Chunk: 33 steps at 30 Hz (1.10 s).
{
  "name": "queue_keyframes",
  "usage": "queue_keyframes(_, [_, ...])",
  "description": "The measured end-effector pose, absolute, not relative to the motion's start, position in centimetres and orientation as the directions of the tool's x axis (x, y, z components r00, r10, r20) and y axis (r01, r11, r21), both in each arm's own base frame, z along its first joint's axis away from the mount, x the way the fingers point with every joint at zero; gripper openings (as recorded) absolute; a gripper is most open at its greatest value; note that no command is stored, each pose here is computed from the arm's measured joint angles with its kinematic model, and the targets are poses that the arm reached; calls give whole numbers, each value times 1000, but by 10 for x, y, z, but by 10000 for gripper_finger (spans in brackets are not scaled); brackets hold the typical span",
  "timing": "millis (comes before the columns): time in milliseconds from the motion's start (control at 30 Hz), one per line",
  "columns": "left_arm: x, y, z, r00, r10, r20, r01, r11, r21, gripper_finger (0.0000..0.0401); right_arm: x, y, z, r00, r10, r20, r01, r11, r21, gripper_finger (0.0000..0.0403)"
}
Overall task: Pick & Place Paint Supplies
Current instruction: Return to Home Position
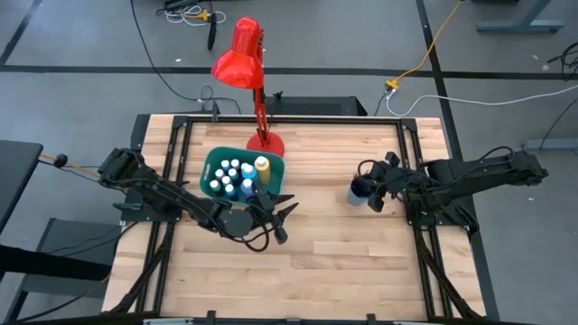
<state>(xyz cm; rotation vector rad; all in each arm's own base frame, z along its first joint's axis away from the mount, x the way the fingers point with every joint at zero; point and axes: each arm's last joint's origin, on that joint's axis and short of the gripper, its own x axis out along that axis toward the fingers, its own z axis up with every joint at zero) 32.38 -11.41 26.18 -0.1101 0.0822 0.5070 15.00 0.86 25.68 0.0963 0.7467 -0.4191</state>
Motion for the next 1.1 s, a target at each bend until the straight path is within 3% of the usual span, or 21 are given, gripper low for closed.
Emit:
queue_keyframes(333, [324, -114, 262, 871, 479, -106, -488, 869, -81, 125, 151, 9, 256, 651, -336, -681, 403, 913, -66, 138])
queue_keyframes(667, [312, -120, 273, 821, 566, -68, -563, 824, 60, 119, 155, 12, 260, 707, -249, -662, 295, 954, -45, 127])
queue_keyframes(833, [289, -127, 299, 774, 633, -22, -629, 771, 101, 87, 157, 12, 276, 763, -238, -602, 223, 970, -100, 119])
queue_keyframes(1100, [245, -120, 340, 840, 543, -13, -537, 833, 135, 10, 147, 11, 317, 848, -226, -479, 170, 973, -157, 107])
